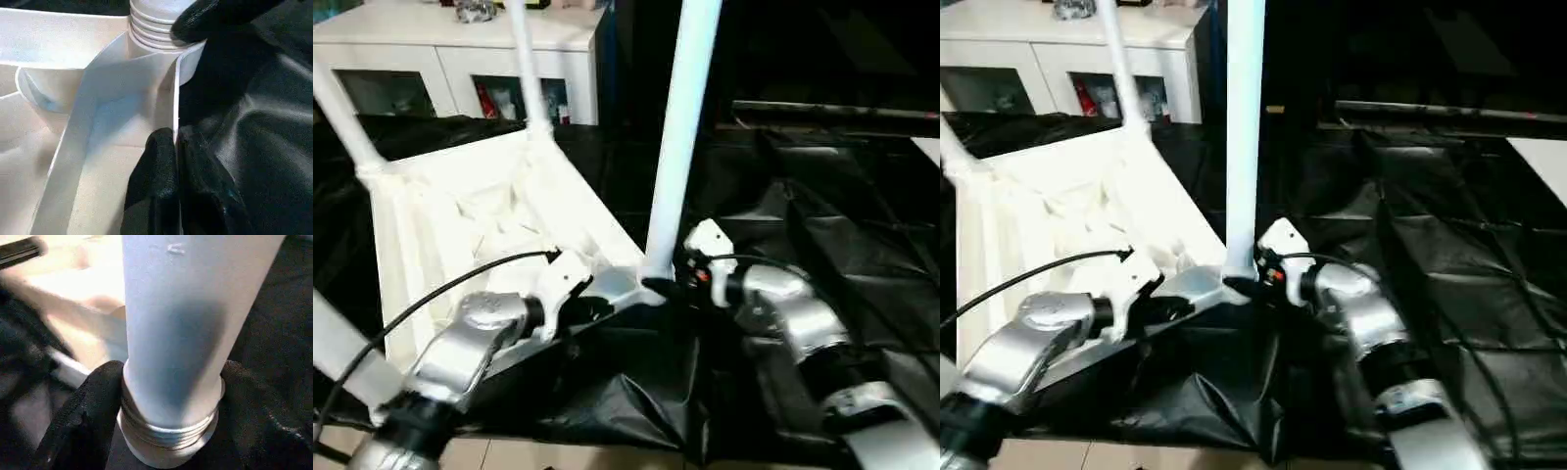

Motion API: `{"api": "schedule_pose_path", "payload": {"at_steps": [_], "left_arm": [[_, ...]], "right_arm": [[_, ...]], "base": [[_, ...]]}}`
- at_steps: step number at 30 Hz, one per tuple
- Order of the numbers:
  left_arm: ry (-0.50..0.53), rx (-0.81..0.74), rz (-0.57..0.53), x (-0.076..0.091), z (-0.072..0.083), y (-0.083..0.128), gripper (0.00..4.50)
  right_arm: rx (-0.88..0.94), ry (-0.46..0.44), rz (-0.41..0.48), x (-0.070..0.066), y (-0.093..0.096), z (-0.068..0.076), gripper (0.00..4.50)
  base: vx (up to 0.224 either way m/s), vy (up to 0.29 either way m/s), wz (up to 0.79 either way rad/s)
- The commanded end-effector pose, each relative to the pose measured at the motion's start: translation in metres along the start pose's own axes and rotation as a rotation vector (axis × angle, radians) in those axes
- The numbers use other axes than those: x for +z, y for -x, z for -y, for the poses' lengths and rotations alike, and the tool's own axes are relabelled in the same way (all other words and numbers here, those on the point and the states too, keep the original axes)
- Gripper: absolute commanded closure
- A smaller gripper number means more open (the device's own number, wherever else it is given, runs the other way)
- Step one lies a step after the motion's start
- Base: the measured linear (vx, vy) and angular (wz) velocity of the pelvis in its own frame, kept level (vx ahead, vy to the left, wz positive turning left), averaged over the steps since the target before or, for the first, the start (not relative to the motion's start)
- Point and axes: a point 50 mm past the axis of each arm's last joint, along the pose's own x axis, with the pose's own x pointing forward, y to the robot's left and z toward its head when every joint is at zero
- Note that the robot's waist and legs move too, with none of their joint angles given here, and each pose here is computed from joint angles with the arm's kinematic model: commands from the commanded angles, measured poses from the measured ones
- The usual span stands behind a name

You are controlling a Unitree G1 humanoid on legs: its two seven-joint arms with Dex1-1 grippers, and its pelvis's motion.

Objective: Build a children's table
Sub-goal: Rotate leg to tighten

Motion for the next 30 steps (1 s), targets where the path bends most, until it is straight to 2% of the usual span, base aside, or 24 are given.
{"api": "schedule_pose_path", "payload": {"at_steps": [1,4,5,7,10,12,13,14,15,17,19,21,25,30], "left_arm": [[0.061,0.08,-0.09,-0.015,-0.002,-0.015,4.5],[0.078,0.16,-0.073,-0.001,-0.005,-0.035,4.5],[0.066,0.185,-0.064,0.008,-0.004,-0.047,4.5],[0.038,0.178,-0.057,0.013,-0.001,-0.055,4.5],[0.023,0.166,-0.053,0.015,0.001,-0.058,4.5],[0.01,0.134,-0.041,0.018,0.005,-0.061,4.5],[0.008,0.111,-0.038,0.017,0.007,-0.06,4.5],[0.006,0.097,-0.038,0.015,0.006,-0.058,4.5],[0.005,0.095,-0.038,0.015,0.006,-0.058,4.5],[-0.016,0.043,-0.051,0.008,0.005,-0.05,4.5],[-0.017,0.007,-0.069,0.0,0.001,-0.04,4.5],[-0.016,-0.03,-0.082,-0.006,-0.001,-0.03,4.5],[-0.033,-0.127,-0.107,-0.015,-0.001,-0.014,4.5],[-0.054,-0.247,-0.112,-0.02,0.001,0.004,4.5]], "right_arm": [[-0.222,-0.127,-0.039,-0.012,-0.007,0.005,1.75],[-0.309,-0.185,-0.064,-0.018,-0.022,-0.007,1.76],[-0.338,-0.213,-0.072,-0.019,-0.031,-0.015,1.76],[-0.303,-0.19,-0.075,-0.016,-0.039,-0.023,1.76],[-0.27,-0.163,-0.072,-0.015,-0.041,-0.027,1.76],[-0.23,-0.155,-0.026,-0.008,-0.044,-0.031,1.76],[-0.214,-0.169,0.016,-0.004,-0.043,-0.03,1.41],[-0.206,-0.178,0.056,0.0,-0.04,-0.027,1.41],[-0.206,-0.179,0.06,0.001,-0.04,-0.027,1.07],[-0.181,-0.138,0.122,0.01,-0.032,-0.019,0.93],[-0.079,-0.102,0.142,0.016,-0.022,-0.015,0.79],[0.02,-0.031,0.1,0.015,-0.012,-0.013,0.65],[0.145,0.051,0.019,0.008,0.004,-0.008,0.41],[0.245,0.087,-0.017,0.006,0.02,-0.002,0.41]], "base": [[0.0,0.0,0.0],[0.0,0.0,0.0],[0.0,0.0,0.0],[0.0,0.0,0.0],[0.0,0.0,0.0],[0.0,0.0,0.0],[0.0,0.0,0.0],[0.0,0.0,0.0],[0.0,0.0,0.0],[0.0,0.0,0.0],[0.0,0.0,0.0],[0.027,-0.008,0.01],[0.027,-0.007,-0.01],[0.0,0.0,0.0]]}}
